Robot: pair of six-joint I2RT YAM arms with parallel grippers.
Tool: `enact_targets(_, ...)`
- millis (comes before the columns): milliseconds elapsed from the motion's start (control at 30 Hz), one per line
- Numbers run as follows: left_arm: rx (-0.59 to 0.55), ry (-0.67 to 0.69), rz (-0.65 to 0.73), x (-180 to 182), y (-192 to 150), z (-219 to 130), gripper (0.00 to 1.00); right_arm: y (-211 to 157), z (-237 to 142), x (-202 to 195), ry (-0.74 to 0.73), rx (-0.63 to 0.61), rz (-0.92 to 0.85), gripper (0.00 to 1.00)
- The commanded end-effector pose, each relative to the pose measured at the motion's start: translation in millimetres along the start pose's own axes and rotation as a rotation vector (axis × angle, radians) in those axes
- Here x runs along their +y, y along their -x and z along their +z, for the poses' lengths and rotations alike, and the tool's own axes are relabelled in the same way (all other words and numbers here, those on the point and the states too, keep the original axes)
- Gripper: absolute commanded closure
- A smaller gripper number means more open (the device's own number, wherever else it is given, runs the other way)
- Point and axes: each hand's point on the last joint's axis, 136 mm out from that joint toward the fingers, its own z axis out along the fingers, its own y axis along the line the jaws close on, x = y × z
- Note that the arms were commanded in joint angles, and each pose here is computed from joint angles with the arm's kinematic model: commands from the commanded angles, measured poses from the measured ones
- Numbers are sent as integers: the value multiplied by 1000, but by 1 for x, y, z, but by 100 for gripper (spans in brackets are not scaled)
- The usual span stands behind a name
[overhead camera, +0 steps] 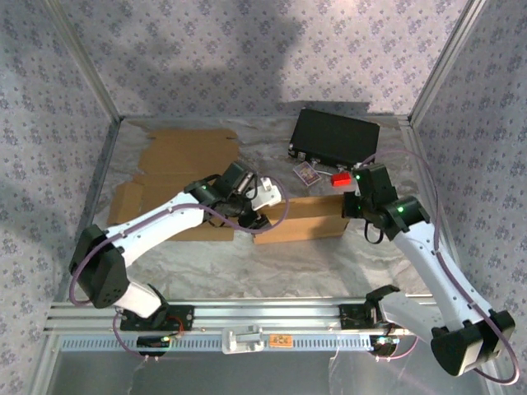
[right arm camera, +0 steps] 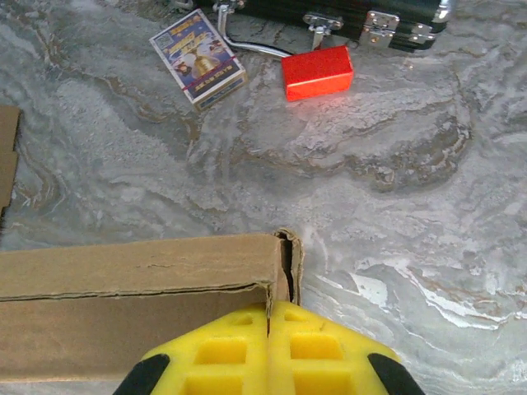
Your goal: Fold the paper box
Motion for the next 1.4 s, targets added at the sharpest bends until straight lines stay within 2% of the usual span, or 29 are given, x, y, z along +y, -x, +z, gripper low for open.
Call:
enact_targets(0,-19,64,3,12,12,-2,24,-9,-1,-5,-15,10,27,100)
enact_targets(67,-31,70,-9,11,12,-6,13,-11,-1,-6,-19,13,29,100)
enact_targets(100,-42,79,-21,11,12,-10,12,-11,-1,-7,-21,12,31,100)
enact_targets(533,-129,183,-167,15,5,-63,12,-8,0,-5,-15,6,33,100)
enact_targets(600,-154,215,-270,27,7,-78,14,-7,-1,-6,-16,6,33,100)
enact_targets(667,-161,218,-410,40,3,-93,20,-8,0,-5,-15,12,30,100)
enact_targets(800,-69,85,-631,41,-9,-103,34,-8,0,-3,-5,13,31,100)
enact_targets(867,-17,27,-641,32,-11,-103,41,-8,0,-3,-2,17,30,100)
enact_targets(967,-4,-17,-632,24,-7,-102,46,-8,1,-3,-3,19,29,100)
enact_targets(1367,90,14,-478,23,-2,-78,49,-9,0,-2,5,27,31,100)
